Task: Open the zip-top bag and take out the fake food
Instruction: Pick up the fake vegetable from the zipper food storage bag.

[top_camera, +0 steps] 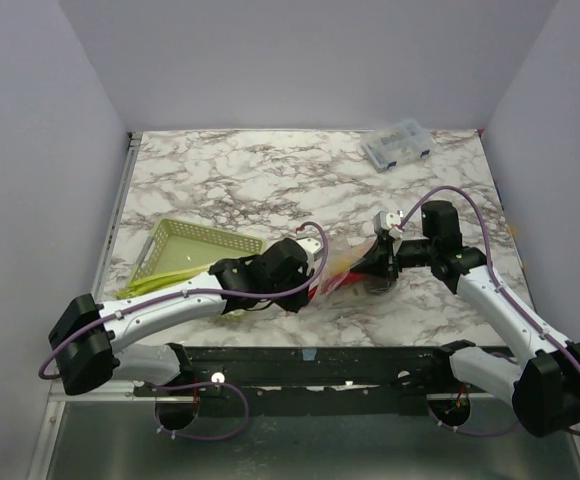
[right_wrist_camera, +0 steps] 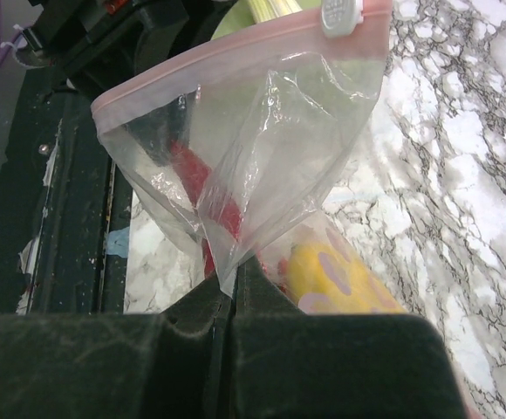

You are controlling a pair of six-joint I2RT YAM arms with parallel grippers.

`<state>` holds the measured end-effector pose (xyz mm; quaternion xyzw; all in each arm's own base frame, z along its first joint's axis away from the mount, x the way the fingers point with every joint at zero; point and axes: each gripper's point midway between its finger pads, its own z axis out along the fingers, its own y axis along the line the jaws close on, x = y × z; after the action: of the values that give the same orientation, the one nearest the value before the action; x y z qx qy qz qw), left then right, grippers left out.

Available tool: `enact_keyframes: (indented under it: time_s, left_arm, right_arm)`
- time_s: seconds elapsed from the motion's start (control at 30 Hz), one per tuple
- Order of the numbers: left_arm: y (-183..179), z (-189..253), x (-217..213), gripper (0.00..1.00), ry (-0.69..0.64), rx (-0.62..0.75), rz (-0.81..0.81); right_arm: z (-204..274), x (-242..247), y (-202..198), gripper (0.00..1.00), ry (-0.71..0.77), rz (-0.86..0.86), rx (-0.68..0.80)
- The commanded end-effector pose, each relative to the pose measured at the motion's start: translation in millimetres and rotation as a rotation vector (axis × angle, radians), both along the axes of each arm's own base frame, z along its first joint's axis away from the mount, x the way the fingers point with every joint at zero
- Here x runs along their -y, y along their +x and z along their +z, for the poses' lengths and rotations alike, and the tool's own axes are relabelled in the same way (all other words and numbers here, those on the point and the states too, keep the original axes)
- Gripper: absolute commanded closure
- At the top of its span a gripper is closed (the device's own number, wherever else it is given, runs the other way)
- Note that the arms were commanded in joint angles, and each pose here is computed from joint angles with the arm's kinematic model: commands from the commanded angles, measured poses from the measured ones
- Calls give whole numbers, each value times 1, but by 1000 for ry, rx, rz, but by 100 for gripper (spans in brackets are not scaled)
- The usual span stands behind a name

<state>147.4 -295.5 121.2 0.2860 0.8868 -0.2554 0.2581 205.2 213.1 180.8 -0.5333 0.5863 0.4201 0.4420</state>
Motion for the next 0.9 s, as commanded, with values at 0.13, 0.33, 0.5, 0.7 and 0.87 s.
enact_keyframes:
  time_s: [0.13, 0.33, 0.5, 0.7, 0.87]
  left_arm:
    - [7, 25, -18, 100, 52, 70, 22]
    - [10, 36, -28, 100, 82, 88, 58]
    - [14, 42, -41, 100, 134, 115, 83]
    - [17, 44, -60, 100, 205, 146, 105]
    - [18, 47, -74, 100, 250, 182, 102]
  right_arm:
    - [-7, 2, 0, 100, -11, -1, -9]
    - [-8, 2, 0, 100, -14, -1, -10]
    - [-9, 2, 2, 100, -19, -4, -9]
    - [-11, 2, 1, 100, -21, -5, -12]
    - [-11, 2, 2, 100, -21, -6, -12]
